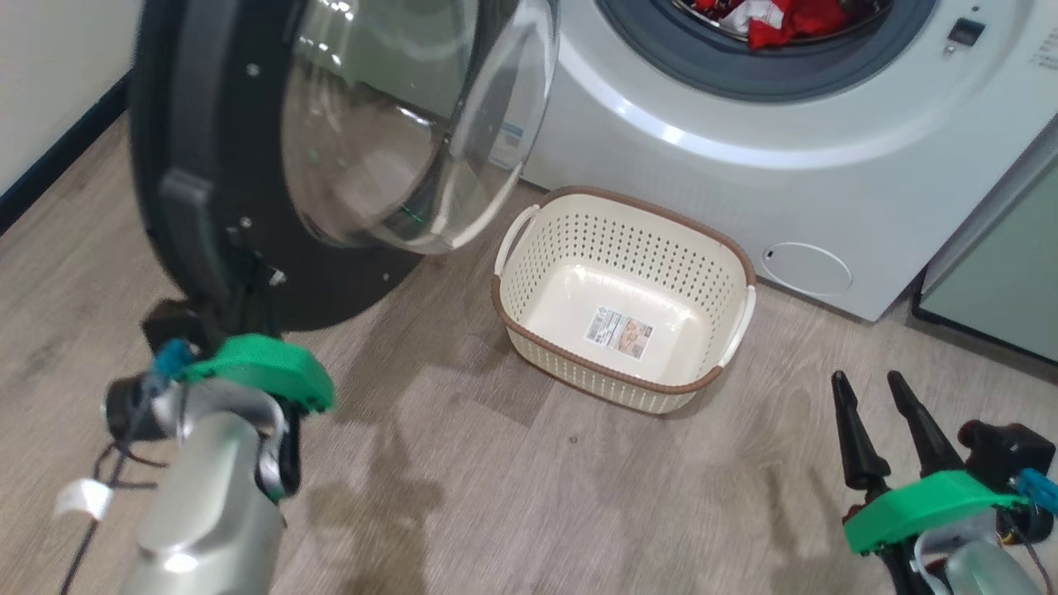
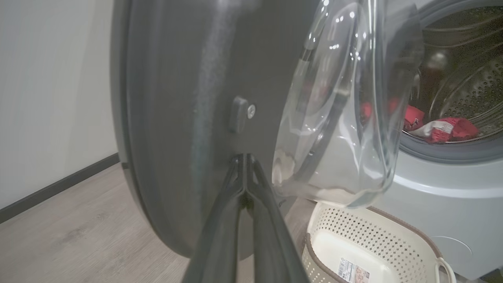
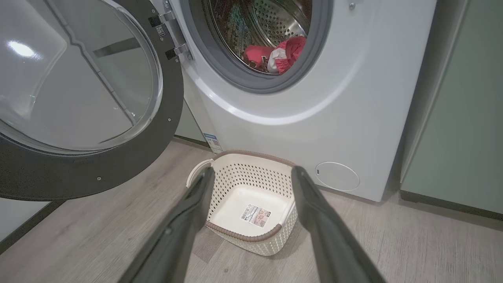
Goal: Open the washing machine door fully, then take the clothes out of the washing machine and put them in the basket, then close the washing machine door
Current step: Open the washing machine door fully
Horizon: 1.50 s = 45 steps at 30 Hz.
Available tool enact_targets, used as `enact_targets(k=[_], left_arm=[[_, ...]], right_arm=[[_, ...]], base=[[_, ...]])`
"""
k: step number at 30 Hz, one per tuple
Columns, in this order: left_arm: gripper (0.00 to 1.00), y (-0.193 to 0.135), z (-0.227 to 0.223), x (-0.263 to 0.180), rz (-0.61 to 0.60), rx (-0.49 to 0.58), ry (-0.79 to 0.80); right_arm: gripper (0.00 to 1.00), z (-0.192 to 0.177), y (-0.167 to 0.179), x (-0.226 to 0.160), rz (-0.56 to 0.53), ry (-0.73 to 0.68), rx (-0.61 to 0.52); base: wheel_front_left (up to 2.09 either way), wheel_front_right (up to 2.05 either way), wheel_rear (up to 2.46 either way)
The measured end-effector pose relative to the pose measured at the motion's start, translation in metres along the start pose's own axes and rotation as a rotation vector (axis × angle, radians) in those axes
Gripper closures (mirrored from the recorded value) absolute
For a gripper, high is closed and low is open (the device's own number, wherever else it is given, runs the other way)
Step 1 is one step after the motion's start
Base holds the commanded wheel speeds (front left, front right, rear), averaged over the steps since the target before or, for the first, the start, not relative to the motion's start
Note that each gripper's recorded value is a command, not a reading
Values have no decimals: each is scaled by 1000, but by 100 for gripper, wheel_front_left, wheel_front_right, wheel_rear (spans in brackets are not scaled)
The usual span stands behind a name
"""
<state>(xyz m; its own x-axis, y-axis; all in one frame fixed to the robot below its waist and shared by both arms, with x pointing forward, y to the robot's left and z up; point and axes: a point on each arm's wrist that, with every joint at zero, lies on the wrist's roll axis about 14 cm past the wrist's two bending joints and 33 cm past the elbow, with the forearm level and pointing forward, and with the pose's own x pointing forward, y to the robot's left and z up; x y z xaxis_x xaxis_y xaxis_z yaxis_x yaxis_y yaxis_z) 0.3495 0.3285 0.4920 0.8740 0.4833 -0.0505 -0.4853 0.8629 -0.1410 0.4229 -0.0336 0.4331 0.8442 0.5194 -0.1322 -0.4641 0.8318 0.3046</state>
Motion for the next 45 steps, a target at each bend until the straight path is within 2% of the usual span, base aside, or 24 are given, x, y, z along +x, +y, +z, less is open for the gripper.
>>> enact_targets(k=[10,27,35,41,44,45], left_arm=[[100,45,1,29,136,-19,28],[100,72,10,49,243,-71,29],[100,60,21,43,171,-53,-18],[100,29,10,24,65,-48,-26],[100,6,7,16,-30,-48,-34],[88,-5,5,13,-71,-41,-32]], right_arm=[[0,-1,-6,14,11,2,-2],[0,-3,-13,16,0,9,3],[0,9,-12,2,-19,-19,-5],[0,16,-12,-19,-57,-47,7],[0,20,-18,-31,-92,-67,15],[0,23,-20,-35,-104,-80,18]], base=[[0,0,0],[0,0,0],[0,0,0],[0,0,0],[0,0,0],[0,0,0]])
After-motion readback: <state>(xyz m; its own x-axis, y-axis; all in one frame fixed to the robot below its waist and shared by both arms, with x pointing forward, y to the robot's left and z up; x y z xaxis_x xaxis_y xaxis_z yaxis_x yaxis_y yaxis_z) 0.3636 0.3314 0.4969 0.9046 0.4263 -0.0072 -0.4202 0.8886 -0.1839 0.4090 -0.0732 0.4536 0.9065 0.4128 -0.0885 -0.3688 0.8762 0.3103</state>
